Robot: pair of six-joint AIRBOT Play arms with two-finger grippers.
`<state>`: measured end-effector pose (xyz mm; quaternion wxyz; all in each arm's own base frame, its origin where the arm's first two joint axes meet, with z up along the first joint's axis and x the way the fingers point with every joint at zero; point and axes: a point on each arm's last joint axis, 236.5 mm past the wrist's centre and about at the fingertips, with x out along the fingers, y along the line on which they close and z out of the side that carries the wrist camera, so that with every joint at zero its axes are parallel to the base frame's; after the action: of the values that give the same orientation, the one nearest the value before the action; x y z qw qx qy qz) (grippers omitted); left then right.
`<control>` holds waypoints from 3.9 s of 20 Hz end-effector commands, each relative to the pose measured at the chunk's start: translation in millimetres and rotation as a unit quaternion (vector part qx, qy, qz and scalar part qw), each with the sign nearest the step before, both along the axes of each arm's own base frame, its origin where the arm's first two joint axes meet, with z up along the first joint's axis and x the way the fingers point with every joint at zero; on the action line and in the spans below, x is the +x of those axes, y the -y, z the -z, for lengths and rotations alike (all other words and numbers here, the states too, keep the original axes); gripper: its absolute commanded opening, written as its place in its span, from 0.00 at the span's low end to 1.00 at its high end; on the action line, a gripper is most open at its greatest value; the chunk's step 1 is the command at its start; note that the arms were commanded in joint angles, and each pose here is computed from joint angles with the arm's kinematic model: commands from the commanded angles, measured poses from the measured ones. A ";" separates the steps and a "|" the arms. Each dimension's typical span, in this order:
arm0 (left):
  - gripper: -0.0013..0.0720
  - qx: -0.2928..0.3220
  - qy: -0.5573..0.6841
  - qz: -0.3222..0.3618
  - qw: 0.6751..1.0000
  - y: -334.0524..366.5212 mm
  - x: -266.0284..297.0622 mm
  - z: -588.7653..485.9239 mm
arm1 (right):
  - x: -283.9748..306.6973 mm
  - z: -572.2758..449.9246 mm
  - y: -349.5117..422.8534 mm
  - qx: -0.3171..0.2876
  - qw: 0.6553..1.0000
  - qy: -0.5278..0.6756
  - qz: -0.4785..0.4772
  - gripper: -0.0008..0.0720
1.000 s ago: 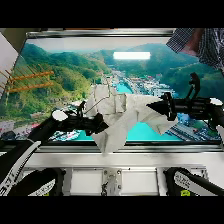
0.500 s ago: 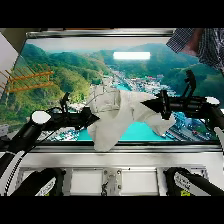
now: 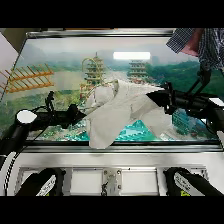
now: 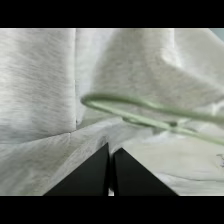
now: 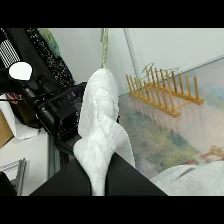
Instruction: Fold the clothes and pants, and hang the long-sleeved shirts on hangers.
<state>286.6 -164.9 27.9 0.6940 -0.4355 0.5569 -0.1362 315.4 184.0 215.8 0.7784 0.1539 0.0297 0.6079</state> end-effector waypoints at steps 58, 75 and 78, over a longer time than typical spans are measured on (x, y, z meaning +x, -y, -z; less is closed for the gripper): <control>0.03 0.242 0.194 0.034 0.950 -104.2 92.2 -170.5 | -32.8 11.4 -25.4 -0.031 0.996 -0.054 -0.069 0.03; 0.95 0.133 0.294 0.045 0.945 -61.3 89.3 -239.0 | -16.7 -50.1 -10.7 0.111 0.991 -0.067 -0.047 0.03; 0.95 0.078 0.277 0.102 0.952 -35.4 77.1 -232.7 | -15.1 -49.7 -10.4 0.110 0.991 -0.068 -0.043 0.02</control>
<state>376.5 -107.6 252.6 0.8641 -0.2467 0.3822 -0.2153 297.0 195.1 265.1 0.7224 0.2754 0.0232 0.6339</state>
